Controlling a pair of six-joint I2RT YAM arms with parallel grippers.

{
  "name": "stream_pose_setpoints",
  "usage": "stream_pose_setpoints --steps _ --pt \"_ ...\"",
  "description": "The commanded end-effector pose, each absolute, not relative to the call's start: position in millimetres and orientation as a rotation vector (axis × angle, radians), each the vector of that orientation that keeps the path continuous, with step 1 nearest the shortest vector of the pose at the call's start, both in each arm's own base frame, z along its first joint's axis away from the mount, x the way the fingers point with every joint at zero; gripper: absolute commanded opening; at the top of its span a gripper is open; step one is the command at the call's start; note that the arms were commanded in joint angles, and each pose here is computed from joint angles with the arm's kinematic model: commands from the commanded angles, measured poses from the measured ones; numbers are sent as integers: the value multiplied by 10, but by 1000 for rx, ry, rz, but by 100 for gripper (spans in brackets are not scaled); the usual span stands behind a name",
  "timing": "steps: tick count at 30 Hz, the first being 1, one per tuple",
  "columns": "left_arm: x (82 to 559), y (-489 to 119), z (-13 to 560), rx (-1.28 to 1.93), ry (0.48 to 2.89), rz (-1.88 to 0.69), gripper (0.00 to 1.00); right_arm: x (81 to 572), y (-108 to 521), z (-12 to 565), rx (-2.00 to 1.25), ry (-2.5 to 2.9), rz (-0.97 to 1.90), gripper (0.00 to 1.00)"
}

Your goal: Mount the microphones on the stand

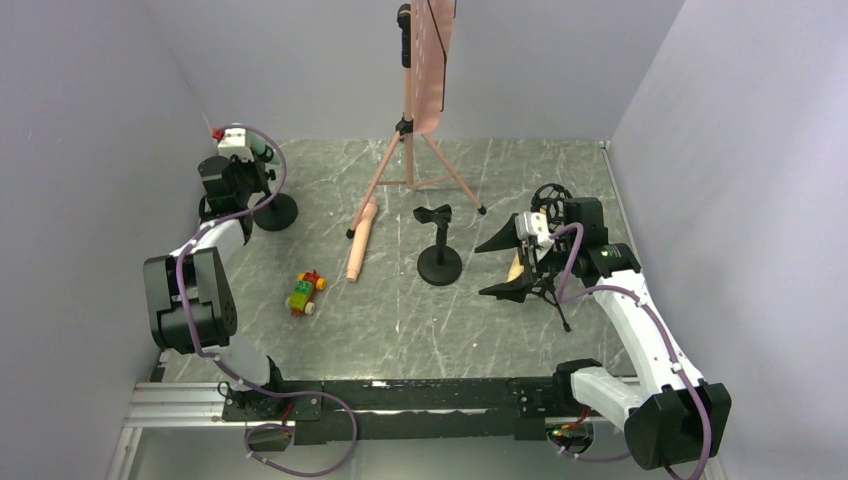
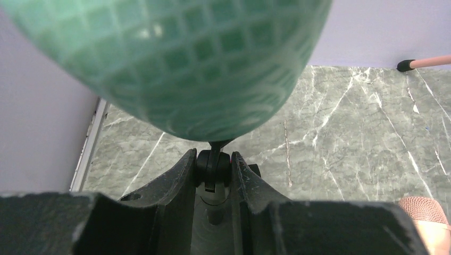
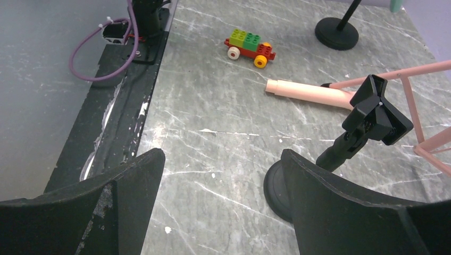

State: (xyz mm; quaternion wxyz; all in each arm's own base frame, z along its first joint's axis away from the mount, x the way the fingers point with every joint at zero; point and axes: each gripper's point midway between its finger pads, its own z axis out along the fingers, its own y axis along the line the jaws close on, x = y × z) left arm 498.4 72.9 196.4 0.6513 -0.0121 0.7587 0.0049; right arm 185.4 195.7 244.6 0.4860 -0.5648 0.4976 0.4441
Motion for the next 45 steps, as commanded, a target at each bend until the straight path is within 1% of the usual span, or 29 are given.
stream_pose_setpoints --steps 1,2,4,6,8,10,14,16,22,25,28,31,36,43,44,45 --pt "5073 746 2641 -25 1516 11 25 1852 1962 2499 -1390 1157 1062 86" --pt "5060 755 2629 -34 1517 13 33 1853 1962 2498 -1390 1157 1062 86" --pt "5025 771 2615 -53 1516 19 51 1848 1962 2498 -1391 1156 1060 86" --pt "4986 777 2624 -62 1510 23 66 1853 1960 2500 -1392 1156 1054 86" --pt "4937 772 2632 -63 1511 26 77 1858 1958 2493 -1392 1159 1049 86" --pt "4857 764 2660 -69 1497 29 86 1864 1954 2489 -1392 1163 1044 86" --pt "4634 736 2722 -98 1464 25 95 1877 1951 2475 -1392 1169 1037 87" --pt "4468 717 2765 -105 1457 31 97 1884 1951 2470 -1392 1171 1033 87" --pt "4021 706 2865 -156 1456 55 99 1914 1934 2443 -1390 1185 1016 87" --pt "3779 647 2948 -181 1439 30 99 1939 1906 2427 -1383 1197 1003 87" --pt "3554 523 2999 -173 1434 -21 99 1950 1871 2453 -1364 1202 1004 91" --pt "3324 376 3033 -174 1429 -94 99 1974 1825 2468 -1351 1203 980 92" --pt "3040 113 2861 -199 1489 -255 99 2034 1781 2520 -1353 1223 938 92" --pt "2769 -438 2432 9 1625 -479 99 1914 1697 2666 -1454 1317 941 93" --pt "2754 -487 2401 29 1636 -492 99 1870 1674 2660 -1479 1337 946 94" --pt "2741 -541 2381 47 1651 -509 99 1826 1657 2657 -1501 1347 952 97"
